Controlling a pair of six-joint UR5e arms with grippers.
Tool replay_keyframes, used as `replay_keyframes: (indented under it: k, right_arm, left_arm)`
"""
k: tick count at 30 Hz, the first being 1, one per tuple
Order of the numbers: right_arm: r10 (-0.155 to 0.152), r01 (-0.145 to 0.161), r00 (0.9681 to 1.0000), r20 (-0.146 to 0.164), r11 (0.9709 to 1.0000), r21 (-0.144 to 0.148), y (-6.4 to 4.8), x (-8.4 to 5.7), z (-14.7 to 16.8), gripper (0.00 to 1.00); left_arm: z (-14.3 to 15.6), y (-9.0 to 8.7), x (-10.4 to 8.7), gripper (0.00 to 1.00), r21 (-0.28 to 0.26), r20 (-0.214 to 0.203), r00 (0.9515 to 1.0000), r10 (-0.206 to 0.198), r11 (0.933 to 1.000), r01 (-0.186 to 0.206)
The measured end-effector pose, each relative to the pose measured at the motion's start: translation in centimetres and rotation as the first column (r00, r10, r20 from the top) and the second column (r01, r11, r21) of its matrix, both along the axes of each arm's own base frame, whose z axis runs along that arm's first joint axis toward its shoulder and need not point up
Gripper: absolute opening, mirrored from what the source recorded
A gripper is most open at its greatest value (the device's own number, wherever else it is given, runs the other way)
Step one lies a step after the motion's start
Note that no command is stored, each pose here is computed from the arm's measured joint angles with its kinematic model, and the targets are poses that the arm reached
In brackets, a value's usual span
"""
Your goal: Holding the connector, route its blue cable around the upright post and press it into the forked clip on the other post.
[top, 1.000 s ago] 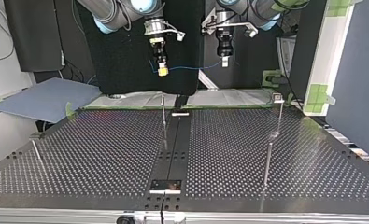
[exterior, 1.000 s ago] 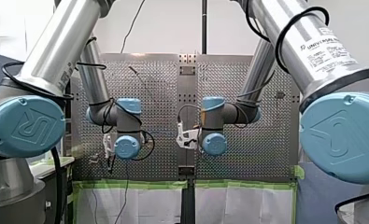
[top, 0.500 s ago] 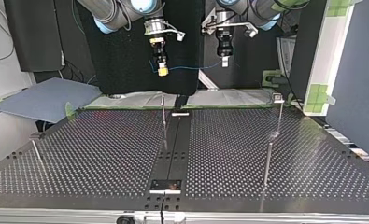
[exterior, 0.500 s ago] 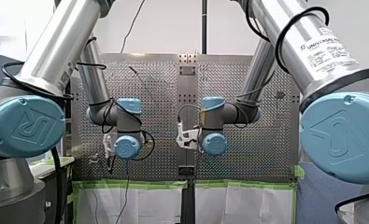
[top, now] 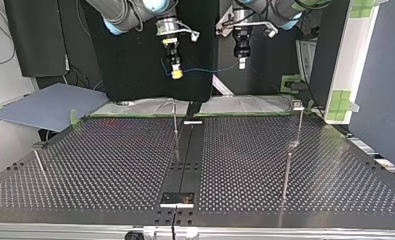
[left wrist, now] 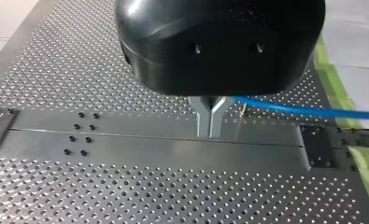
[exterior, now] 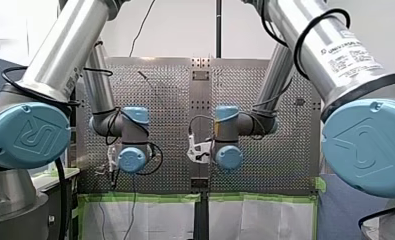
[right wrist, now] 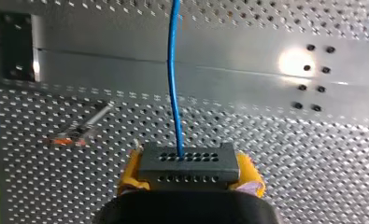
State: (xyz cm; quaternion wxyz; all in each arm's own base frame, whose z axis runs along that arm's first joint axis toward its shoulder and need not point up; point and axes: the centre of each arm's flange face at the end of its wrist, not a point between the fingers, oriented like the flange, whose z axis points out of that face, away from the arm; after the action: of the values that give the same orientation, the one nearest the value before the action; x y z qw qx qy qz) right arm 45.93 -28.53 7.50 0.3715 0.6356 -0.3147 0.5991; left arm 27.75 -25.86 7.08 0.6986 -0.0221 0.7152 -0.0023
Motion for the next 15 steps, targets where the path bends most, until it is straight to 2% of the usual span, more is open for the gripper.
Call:
replay_keyframes:
  k: [7,15]
  right_arm:
    - [0.005,-0.004,0.9995,-0.031,0.9995,0.03,0.5,-0.2,-2.3,0.0]
    - [0.005,-0.004,0.9994,-0.035,0.9994,0.034,0.5,-0.2,-2.5,0.0]
  left_arm:
    - [-0.1,0.1,-0.1,0.0,0.002,-0.003,1.0,-0.001,1.0,0.001]
    - [-0.1,0.1,-0.1,0.0,0.003,-0.004,1.0,-0.001,1.0,0.001]
